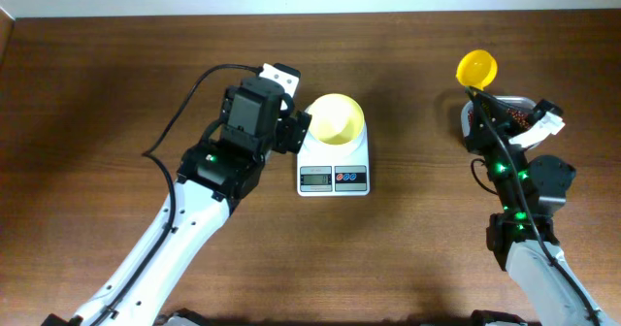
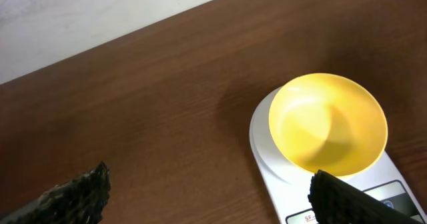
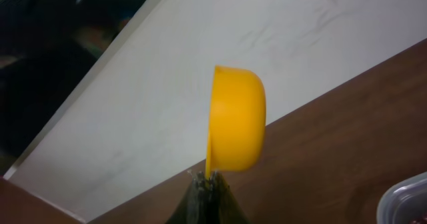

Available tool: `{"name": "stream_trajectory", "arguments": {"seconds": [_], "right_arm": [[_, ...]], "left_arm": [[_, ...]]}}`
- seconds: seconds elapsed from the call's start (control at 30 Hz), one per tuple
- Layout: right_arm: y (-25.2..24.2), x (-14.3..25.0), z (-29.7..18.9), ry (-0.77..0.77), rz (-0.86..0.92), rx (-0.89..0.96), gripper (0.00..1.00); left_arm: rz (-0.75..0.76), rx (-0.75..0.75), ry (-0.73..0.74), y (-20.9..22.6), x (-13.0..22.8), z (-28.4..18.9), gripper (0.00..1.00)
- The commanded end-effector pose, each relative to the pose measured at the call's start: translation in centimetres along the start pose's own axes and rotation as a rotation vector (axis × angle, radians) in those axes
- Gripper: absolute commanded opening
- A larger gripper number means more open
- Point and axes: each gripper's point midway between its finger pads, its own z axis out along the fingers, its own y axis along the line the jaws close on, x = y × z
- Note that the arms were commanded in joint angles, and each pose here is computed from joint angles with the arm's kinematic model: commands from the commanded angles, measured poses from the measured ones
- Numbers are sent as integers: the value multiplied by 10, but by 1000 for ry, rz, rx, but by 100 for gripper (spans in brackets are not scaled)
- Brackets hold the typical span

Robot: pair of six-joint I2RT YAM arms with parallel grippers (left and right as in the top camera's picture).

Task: Scoop item into bowl and weigh 50g on scale

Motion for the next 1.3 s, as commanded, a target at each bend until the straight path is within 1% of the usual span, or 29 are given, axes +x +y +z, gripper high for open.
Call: {"name": "stream_trajectory", "arguments": {"seconds": [0.0,0.1,0.13,0.23,0.37,0.6,0.67,0.73,0.8,0.97,1.03,1.1,1.27], "right_arm": [[13,19,0,116,24,-82,4],[11,44,-4,232,63,-94,4],[7,60,-9,307,99,-80,4],[-5,80,-15,391,149,-25,4],[-5,81,-15,396,151,-27,4],[11,91,-22,469,162,-118,4],[14,93,-24,486,168,-133,4],[15,95,-24,492,171,-138,4],[19,97,-27,513,180,-163,4],[31,103,-33,567,202,-229,4],[34,104,-35,585,258,-227,4],[35,105,-36,593,273,-231,4],[35,105,-36,592,272,-230,4]], "left_arm": [[2,-10,-3,3,-2,0,99],[1,-11,-7,3,-3,0,99],[1,-10,-7,3,-3,0,99],[1,-10,-7,3,-3,0,99],[1,-10,-7,3,-3,0,99],[1,4,-8,0,-3,0,99],[2,81,-13,-13,-4,-1,99],[2,212,-22,-35,-6,-4,99],[2,281,-27,-47,-6,-7,99],[2,286,-32,-48,-8,-8,99],[0,286,-43,-47,-10,-8,99],[0,286,-42,-48,-10,-8,99],[27,325,-21,-64,-4,-12,99]]}}
